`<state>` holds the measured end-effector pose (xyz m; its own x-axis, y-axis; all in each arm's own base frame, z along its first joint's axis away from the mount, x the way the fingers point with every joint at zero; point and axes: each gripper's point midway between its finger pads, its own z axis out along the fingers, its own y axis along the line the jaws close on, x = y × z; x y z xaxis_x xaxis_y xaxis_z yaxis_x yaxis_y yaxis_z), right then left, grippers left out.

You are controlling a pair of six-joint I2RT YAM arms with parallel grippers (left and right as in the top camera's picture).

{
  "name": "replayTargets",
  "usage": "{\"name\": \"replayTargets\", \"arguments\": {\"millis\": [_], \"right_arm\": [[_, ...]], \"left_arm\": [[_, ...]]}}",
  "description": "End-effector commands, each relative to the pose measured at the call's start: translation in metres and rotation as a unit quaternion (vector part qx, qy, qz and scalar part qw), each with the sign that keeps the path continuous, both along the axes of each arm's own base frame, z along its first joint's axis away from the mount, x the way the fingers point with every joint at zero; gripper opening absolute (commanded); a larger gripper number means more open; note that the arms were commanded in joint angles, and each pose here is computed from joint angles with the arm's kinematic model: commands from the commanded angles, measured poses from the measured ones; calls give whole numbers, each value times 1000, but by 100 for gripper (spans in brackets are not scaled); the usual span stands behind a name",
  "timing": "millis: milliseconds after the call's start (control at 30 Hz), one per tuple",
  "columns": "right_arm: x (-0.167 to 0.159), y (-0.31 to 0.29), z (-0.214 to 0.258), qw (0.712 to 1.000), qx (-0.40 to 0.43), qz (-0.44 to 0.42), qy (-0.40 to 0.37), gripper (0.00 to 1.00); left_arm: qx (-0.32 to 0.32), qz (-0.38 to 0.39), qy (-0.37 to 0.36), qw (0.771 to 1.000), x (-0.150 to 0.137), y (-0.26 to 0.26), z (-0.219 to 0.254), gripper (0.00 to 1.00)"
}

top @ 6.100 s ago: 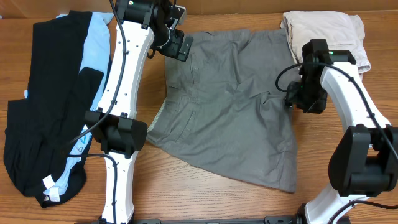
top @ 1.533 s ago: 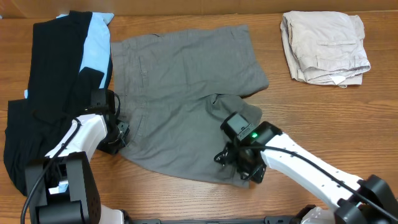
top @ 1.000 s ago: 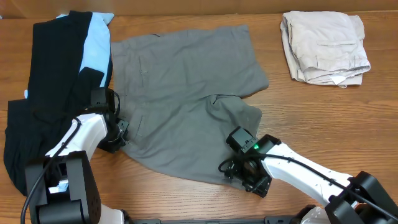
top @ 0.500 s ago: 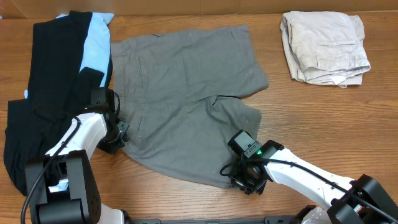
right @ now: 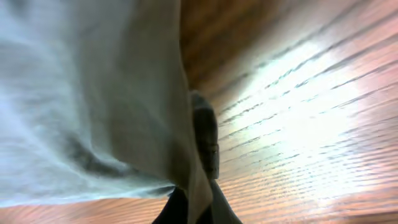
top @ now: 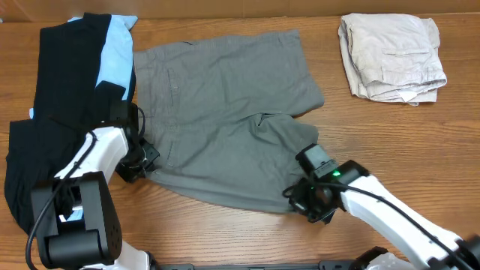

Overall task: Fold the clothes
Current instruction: 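Grasp the left and right leg hems with the left and right grippers, then lift the leg hems and fold them up onto the waistband with both grippers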

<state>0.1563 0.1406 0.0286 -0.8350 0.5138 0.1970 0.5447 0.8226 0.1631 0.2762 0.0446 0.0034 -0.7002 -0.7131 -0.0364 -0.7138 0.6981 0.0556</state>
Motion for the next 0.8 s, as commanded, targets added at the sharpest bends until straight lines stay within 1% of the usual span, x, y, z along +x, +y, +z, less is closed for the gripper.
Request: {"name": "replayTargets", "arguments": {"millis": [0, 200, 333, 533, 767], "right_arm": [[21, -9, 28, 998, 2, 13, -63, 4], [20, -29, 60, 996, -4, 18, -84, 4], [25, -34, 83, 994, 1, 17, -108, 4], [28, -44, 128, 990, -11, 15, -139, 4], [26, -58, 191, 983, -37, 23, -181, 4]], "left_arm": [[2, -57, -22, 998, 21, 3, 26, 4], [12, -78, -71, 994, 31, 4, 82, 4], [20, -78, -110, 991, 27, 4, 121, 4], [27, -77, -149, 985, 5, 1, 165, 4], [35, -77, -186, 979, -21, -2, 196, 4]]}}
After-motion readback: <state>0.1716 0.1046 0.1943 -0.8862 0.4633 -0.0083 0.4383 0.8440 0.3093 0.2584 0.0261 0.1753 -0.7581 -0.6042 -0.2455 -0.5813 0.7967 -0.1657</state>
